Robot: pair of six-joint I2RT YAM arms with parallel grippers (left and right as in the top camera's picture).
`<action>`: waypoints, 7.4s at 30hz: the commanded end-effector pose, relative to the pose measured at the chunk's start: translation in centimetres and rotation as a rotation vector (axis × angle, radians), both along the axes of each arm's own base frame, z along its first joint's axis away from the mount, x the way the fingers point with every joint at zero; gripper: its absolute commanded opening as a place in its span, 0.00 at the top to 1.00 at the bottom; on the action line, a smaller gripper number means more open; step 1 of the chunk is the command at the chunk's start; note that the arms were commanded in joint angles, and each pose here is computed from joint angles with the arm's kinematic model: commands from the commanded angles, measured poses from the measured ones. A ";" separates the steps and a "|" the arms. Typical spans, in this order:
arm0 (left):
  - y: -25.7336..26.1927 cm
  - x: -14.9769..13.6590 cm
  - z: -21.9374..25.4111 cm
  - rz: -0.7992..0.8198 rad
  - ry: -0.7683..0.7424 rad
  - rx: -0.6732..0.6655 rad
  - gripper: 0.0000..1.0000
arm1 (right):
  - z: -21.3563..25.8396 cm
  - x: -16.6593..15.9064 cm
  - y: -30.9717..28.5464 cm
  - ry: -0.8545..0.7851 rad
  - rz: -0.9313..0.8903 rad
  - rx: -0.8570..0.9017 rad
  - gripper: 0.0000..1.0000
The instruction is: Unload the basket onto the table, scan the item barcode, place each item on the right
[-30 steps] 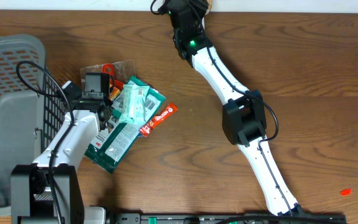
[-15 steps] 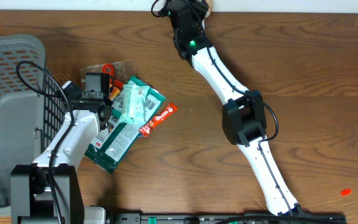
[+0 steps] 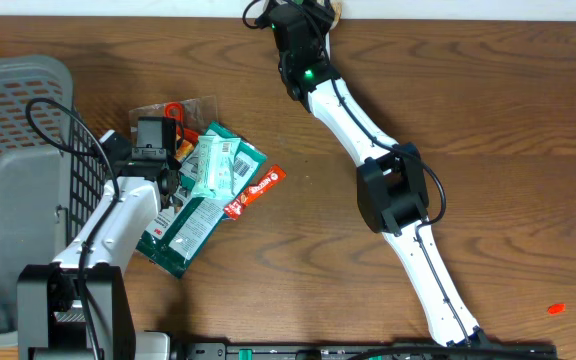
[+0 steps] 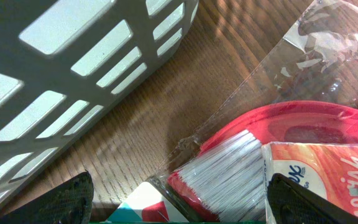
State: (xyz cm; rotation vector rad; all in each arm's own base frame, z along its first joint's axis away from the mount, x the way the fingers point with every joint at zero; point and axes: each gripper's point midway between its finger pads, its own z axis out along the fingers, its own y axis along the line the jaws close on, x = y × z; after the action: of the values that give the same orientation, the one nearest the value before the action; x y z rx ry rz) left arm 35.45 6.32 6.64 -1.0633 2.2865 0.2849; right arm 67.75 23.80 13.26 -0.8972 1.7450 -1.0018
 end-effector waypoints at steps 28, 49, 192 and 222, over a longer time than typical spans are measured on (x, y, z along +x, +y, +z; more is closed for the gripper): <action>0.3 -0.3 -0.6 0.022 0.013 -0.002 0.11 | 12.0 -5.5 1.1 -0.182 -0.190 0.381 0.99; 0.3 -0.1 -0.5 0.022 0.004 -0.002 0.11 | 3.2 -21.0 5.6 0.662 -0.356 0.915 0.99; 0.0 0.3 -0.3 0.011 -0.013 -0.001 0.11 | -6.1 -28.0 -69.1 -0.213 -1.083 0.841 0.01; 0.0 0.5 -0.2 -0.025 -0.007 0.020 0.11 | 13.3 -19.5 -46.6 -0.151 -0.499 1.122 0.01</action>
State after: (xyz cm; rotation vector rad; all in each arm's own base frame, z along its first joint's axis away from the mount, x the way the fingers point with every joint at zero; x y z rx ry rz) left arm 36.16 6.17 6.98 -1.0440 2.2672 0.2643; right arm 45.99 -27.84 26.40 0.4421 2.0193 -0.4735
